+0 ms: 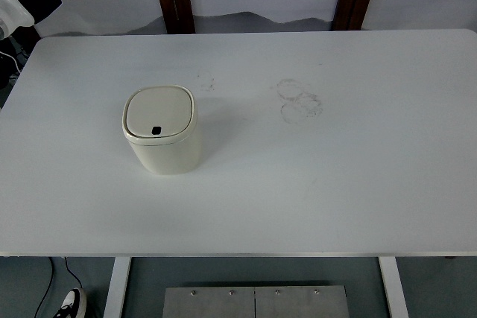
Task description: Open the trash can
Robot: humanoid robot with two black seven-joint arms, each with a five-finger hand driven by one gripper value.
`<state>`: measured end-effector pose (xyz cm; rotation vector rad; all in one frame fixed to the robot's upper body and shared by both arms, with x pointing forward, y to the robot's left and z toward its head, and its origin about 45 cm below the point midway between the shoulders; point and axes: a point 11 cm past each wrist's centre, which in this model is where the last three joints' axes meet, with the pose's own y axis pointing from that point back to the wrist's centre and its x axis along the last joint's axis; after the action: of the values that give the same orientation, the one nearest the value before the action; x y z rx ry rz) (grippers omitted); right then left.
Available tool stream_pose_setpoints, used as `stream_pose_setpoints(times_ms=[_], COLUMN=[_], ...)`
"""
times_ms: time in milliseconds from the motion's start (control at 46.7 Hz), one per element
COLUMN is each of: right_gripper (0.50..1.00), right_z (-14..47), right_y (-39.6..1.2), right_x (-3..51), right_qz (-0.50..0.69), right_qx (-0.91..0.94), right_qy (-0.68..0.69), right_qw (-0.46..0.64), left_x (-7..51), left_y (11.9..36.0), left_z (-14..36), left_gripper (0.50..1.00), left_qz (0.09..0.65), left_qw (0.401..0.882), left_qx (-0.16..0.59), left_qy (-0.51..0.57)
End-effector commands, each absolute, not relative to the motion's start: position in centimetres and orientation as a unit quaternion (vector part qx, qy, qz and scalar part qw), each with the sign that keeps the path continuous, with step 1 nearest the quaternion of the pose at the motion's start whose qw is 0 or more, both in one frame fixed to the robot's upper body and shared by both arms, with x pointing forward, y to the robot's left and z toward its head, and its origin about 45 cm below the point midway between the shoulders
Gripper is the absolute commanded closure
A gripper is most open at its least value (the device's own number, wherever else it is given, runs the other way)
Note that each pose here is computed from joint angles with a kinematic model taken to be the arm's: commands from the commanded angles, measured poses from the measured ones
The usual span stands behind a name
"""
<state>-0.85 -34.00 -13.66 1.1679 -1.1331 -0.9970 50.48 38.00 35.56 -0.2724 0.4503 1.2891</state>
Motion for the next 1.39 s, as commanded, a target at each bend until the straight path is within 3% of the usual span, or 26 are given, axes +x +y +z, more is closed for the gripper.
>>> stream_pose_setpoints(times_ms=[0,1371], right_gripper=[0.505,0.505], right_z=[-13.7,-13.7], right_y=[-34.0,-34.0], right_x=[-0.9,-0.9], right_qz=[-0.427,-0.427], right_qx=[0.499,0.498], right_qy=[-0.484,-0.484], right_qw=[0.579,0.578], left_x=[50.5,49.9], left_y=[38.0,38.7], left_z=[35.5,33.7], left_gripper=[0.500,0.500], left_qz=[0.594,0.600], left_qw=[0.767,0.760], left_qx=[-0.125,-0.115], left_qy=[0.208,0.220])
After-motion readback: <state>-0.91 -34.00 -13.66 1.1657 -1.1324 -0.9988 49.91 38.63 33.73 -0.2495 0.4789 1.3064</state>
